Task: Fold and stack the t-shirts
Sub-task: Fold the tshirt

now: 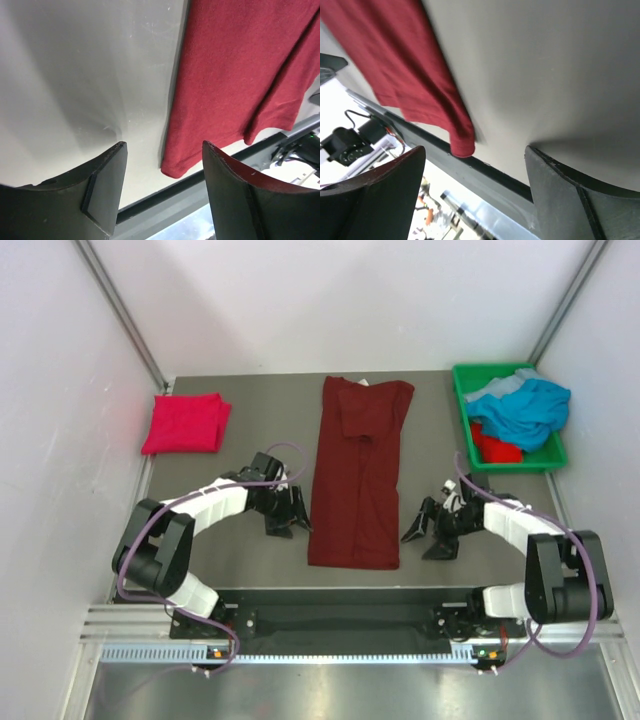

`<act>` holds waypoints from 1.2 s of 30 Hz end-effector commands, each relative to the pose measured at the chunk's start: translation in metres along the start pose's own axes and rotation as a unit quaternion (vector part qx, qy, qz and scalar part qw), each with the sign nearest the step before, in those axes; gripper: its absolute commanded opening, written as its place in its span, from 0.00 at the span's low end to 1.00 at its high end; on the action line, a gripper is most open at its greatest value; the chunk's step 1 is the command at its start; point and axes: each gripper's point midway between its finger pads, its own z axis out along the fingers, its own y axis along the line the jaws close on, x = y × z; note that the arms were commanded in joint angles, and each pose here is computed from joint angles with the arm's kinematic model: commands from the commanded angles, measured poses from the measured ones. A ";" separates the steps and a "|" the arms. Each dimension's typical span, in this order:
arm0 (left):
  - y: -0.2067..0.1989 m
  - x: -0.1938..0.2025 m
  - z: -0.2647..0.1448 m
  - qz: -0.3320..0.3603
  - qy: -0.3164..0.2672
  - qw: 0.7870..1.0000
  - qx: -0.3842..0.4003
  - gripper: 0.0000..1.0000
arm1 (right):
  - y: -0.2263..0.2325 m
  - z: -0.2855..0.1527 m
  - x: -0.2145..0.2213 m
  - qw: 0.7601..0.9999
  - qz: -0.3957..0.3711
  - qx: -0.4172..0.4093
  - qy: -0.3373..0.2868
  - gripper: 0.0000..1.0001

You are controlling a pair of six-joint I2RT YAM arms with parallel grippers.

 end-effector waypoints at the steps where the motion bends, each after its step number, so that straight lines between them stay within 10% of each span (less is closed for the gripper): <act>1: -0.016 -0.006 -0.006 -0.013 -0.015 0.999 0.043 0.66 | 0.005 0.007 0.000 1.000 -0.014 0.011 0.010 0.80; 36: -0.016 0.049 0.025 -0.044 0.098 0.993 0.058 0.42 | 0.018 0.046 0.026 0.994 -0.051 0.048 0.085 0.60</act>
